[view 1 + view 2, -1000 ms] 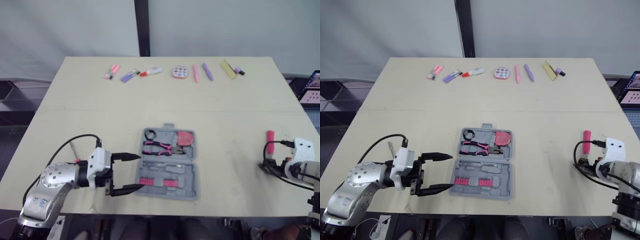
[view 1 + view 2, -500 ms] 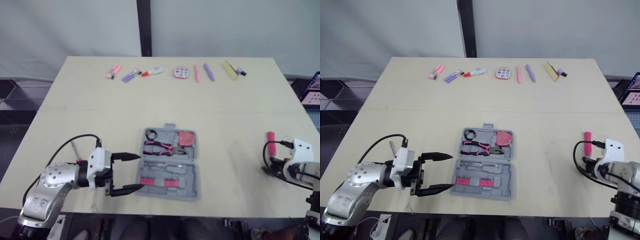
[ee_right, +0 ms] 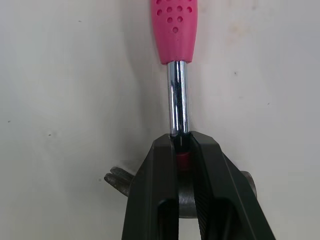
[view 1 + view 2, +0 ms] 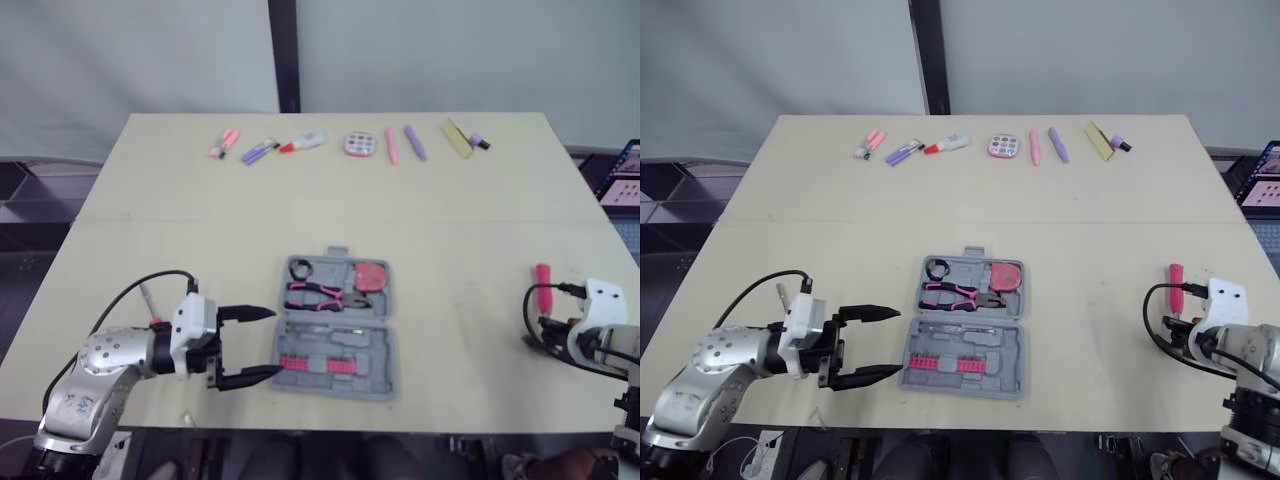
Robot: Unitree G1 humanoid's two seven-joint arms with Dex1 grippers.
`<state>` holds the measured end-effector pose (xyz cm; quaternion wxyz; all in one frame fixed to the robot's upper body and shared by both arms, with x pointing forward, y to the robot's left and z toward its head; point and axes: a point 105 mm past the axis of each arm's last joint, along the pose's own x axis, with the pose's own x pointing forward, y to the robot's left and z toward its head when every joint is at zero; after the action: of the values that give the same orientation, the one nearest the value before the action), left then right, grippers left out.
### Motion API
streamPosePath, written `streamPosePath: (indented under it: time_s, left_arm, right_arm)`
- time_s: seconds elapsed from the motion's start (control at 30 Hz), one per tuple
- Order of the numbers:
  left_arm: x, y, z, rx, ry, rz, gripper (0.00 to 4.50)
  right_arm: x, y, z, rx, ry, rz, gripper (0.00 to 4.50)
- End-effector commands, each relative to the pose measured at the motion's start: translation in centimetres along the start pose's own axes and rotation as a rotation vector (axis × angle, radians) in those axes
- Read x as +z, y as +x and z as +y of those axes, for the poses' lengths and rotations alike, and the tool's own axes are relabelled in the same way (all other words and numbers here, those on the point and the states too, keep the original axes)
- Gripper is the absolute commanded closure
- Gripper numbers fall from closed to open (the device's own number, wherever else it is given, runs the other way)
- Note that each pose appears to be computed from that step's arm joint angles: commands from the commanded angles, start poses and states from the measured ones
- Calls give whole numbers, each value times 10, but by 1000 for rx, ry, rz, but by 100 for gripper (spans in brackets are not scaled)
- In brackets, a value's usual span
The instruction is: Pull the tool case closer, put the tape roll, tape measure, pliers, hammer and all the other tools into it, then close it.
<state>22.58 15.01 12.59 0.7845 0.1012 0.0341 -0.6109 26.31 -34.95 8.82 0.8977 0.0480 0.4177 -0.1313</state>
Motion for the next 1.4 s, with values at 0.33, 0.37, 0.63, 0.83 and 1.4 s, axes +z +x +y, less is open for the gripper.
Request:
streamPosePath:
  time_s: [0.33,0.37,0.63,0.83,1.4]
  left_arm:
    - [5,-45,8,-7,25,59,0]
    - [5,-49,8,-7,29,65,0]
    - [2,-70,-1,-2,61,148,0]
    - [-9,-80,-13,51,24,196,0]
    - [-28,-83,-24,154,-18,210,0]
  right_arm:
    - [2,-84,92,350,-790,49,445]
    - [-1,-90,98,377,-841,61,445]
    - [-11,-122,147,550,-1191,81,445]
    - [-14,-130,181,637,-1386,68,445]
    - [-24,-109,244,633,-1609,103,445]
